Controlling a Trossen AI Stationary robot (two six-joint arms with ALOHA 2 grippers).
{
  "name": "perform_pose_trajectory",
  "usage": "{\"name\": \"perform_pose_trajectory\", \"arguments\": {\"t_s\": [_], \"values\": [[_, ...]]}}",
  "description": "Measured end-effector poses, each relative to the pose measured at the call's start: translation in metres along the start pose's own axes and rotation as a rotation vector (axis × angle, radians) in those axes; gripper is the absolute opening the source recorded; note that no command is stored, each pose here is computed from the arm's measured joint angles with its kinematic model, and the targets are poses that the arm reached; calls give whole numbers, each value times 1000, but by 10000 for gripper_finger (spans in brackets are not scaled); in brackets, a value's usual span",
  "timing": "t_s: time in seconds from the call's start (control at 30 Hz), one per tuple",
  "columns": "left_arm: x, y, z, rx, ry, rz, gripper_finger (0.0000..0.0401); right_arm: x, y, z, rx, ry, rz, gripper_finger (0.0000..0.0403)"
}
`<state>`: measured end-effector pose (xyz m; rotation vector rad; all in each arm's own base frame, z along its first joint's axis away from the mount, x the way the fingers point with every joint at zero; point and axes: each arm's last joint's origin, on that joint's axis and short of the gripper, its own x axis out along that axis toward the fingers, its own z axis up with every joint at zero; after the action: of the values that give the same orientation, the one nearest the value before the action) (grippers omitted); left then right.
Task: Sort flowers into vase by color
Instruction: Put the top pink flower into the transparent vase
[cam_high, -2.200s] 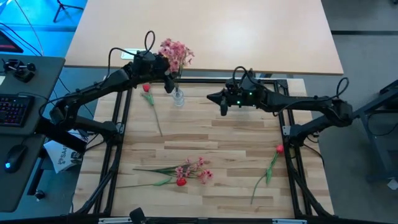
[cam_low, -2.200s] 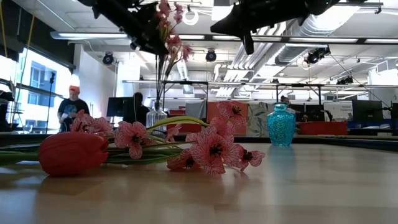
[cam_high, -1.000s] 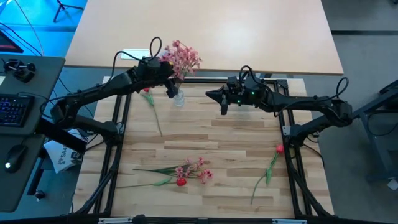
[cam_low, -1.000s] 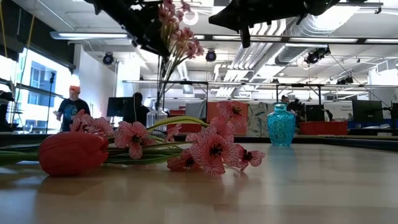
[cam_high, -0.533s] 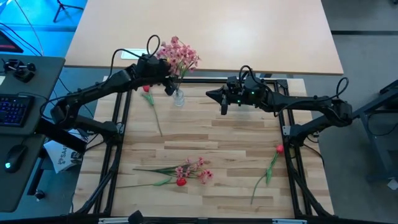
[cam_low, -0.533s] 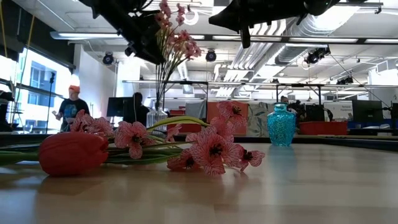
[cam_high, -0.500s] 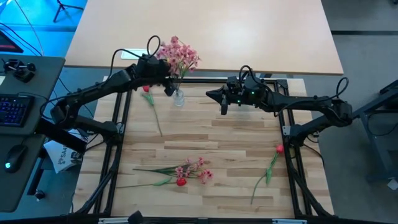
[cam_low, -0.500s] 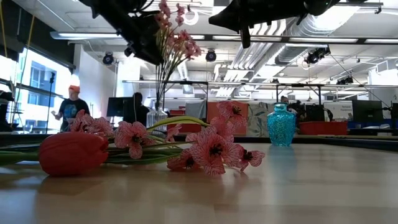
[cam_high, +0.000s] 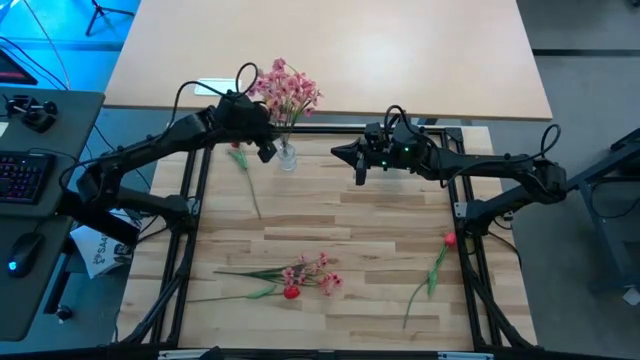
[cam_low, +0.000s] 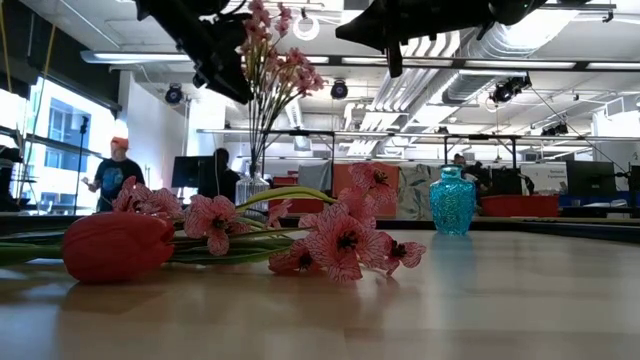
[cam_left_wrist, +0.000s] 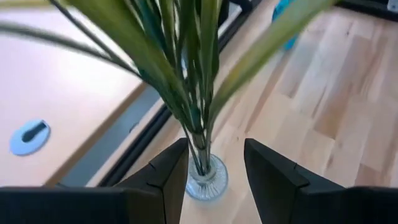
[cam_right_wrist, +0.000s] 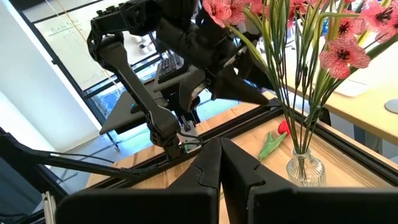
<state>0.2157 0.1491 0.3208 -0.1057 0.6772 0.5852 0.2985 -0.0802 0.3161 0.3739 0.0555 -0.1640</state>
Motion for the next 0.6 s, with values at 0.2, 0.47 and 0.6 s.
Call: {"name": "perform_pose_trajectory", "arguments": {"t_s": [0.2,0.47,0.6], "values": [[-6,1,2,10,-30,38,138,0,0,-1,0,6,-3,0],[-6,-4,6,70,-61,41,12,0,-1,-3,-20,26,-10,0],[-4,-3,11,71,-110,57,5,0,-1,-3,-22,31,-12,0]]}}
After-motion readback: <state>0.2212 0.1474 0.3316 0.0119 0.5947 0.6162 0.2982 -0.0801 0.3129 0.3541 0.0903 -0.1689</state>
